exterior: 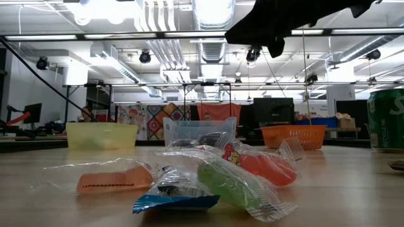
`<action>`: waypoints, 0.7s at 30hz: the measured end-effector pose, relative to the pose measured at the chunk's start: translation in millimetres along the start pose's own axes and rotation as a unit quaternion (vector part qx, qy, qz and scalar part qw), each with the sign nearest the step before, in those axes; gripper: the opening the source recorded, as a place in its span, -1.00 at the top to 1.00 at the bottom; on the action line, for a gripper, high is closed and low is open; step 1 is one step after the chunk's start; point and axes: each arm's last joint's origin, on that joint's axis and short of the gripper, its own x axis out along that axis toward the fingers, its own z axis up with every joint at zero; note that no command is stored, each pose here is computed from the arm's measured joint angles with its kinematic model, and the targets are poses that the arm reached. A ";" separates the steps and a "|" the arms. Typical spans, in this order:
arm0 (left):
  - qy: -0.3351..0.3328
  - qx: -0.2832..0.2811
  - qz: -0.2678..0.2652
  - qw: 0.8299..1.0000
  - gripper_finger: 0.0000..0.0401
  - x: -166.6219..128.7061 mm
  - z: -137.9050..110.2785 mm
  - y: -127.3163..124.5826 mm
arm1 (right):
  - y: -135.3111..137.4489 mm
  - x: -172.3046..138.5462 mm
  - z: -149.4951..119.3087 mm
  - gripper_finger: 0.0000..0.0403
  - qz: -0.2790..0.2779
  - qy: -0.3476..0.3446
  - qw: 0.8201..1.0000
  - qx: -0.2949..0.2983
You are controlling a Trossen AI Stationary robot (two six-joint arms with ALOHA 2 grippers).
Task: Organize candy in baskets
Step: Put the white chocolate bar chocolate into the orange bin
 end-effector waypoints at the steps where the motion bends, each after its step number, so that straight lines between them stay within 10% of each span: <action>1: 0.005 0.001 0.011 1.000 0.52 3.7 -2.8 0.8 | 1.0 -0.4 -0.1 0.74 0.002 0.000 1.000 0.000; 10: 0.010 -0.004 0.014 1.000 0.46 18.7 -12.3 6.3 | 2.1 -0.5 4.1 0.74 0.005 -0.017 1.000 -0.006; 21: 0.007 0.001 0.021 1.000 0.96 19.1 -13.0 8.5 | 4.7 -1.0 15.2 0.74 0.037 -0.069 0.996 -0.031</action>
